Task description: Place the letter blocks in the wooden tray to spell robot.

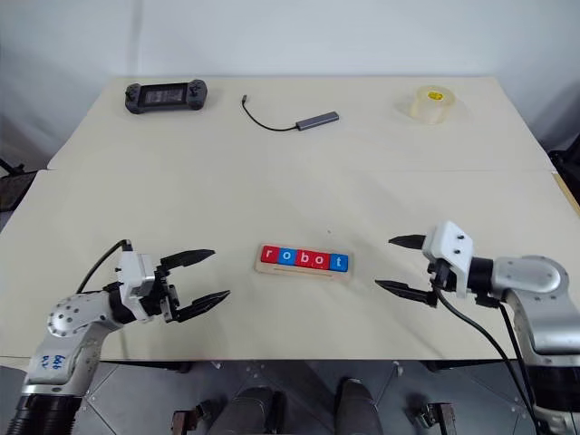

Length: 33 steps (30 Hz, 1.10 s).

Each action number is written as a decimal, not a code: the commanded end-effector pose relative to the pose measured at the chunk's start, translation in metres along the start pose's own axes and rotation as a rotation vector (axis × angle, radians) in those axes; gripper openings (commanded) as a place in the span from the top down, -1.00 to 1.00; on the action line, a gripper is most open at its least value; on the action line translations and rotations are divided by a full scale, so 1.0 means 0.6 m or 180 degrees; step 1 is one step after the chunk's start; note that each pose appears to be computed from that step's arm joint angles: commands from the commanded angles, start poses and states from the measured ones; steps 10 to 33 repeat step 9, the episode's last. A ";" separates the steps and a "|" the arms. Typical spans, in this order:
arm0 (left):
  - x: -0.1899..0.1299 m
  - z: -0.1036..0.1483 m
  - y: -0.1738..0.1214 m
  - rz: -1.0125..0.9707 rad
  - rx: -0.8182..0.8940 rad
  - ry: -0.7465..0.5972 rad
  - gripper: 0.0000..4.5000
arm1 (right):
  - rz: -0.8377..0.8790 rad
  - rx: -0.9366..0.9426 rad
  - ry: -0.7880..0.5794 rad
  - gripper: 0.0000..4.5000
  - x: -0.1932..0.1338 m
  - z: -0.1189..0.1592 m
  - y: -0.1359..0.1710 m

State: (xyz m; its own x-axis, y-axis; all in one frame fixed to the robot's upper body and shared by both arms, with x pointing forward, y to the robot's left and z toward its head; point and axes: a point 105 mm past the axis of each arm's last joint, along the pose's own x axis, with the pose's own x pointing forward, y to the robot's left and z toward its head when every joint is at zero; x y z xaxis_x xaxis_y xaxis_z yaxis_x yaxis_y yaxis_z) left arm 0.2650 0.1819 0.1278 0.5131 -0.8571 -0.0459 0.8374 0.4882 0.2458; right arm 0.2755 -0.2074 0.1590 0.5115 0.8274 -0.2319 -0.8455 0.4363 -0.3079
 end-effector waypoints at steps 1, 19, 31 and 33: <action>-0.014 0.006 0.015 0.0110 0.0075 0.0082 -1.00 | -0.0050 -0.0049 -0.0226 -0.99 -0.029 0.020 -0.003; -0.023 0.009 0.029 0.0206 0.0227 0.0091 -1.00 | -0.0038 -0.0049 -0.0177 -0.99 -0.032 0.003 0.007; -0.023 0.009 0.029 0.0206 0.0227 0.0091 -1.00 | -0.0038 -0.0049 -0.0177 -0.99 -0.032 0.003 0.007; -0.023 0.009 0.029 0.0206 0.0227 0.0091 -1.00 | -0.0038 -0.0049 -0.0177 -0.99 -0.032 0.003 0.007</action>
